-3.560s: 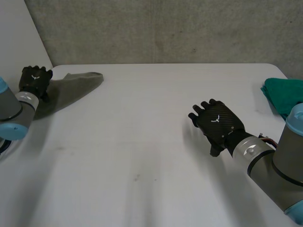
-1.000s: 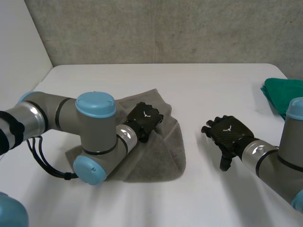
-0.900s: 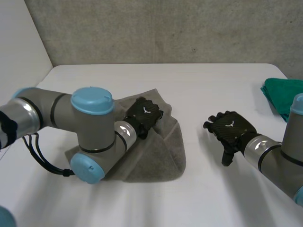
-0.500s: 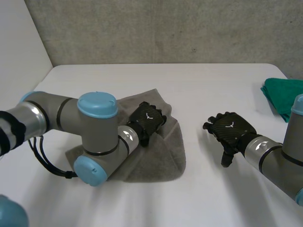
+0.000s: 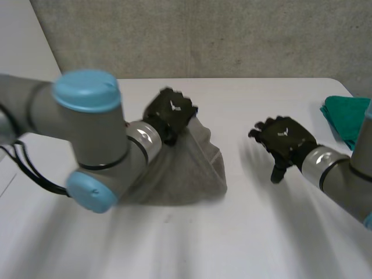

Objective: Fold the laundry.

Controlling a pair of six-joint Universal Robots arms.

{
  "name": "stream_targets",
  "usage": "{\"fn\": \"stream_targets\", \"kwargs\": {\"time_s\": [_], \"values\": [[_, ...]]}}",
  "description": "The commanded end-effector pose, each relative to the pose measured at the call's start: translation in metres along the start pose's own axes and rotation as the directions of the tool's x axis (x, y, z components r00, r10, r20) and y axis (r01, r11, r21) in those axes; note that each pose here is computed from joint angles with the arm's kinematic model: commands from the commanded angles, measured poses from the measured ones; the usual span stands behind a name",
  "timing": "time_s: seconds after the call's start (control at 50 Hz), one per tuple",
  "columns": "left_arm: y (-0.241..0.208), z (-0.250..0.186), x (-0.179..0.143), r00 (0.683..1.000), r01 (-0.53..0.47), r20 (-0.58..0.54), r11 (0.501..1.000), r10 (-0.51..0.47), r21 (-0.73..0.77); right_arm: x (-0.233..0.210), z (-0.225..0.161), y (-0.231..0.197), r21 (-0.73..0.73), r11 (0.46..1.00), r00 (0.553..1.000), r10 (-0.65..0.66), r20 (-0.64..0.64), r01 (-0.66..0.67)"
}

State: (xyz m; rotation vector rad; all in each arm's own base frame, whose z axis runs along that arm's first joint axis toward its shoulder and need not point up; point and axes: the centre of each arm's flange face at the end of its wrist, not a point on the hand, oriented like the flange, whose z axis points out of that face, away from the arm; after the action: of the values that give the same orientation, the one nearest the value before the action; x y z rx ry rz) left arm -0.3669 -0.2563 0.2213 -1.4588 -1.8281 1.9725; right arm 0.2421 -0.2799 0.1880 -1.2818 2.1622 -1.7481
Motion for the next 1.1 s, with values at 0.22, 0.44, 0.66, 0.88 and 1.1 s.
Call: {"fn": "stream_targets", "kwargs": {"time_s": [0.22,0.44,0.66,0.88,1.1], "values": [[-0.092,-0.103,-0.055,0.98,-0.131,0.173,0.974,0.099,0.185,-0.005,0.078,-0.02,0.053,0.986,0.953,0.14,0.271,-0.16],[-0.119,-0.139,-0.072,0.967,-0.152,0.237,0.956,0.091,0.251,-0.043,0.125,-0.015,0.012,0.917,0.858,0.368,0.358,-0.398],[-0.125,-0.148,-0.075,0.964,-0.158,0.25,0.951,0.091,0.265,-0.055,0.144,-0.028,0.012,0.825,0.772,0.523,0.362,-0.564],[-0.119,-0.144,-0.078,0.961,-0.161,0.258,0.957,0.097,0.239,0.01,0.107,-0.056,0.037,0.817,0.78,0.534,0.326,-0.575],[-0.118,-0.146,-0.079,0.96,-0.16,0.263,0.958,0.095,0.239,0.016,0.126,-0.041,0.073,0.87,0.843,0.447,0.299,-0.488]]}}
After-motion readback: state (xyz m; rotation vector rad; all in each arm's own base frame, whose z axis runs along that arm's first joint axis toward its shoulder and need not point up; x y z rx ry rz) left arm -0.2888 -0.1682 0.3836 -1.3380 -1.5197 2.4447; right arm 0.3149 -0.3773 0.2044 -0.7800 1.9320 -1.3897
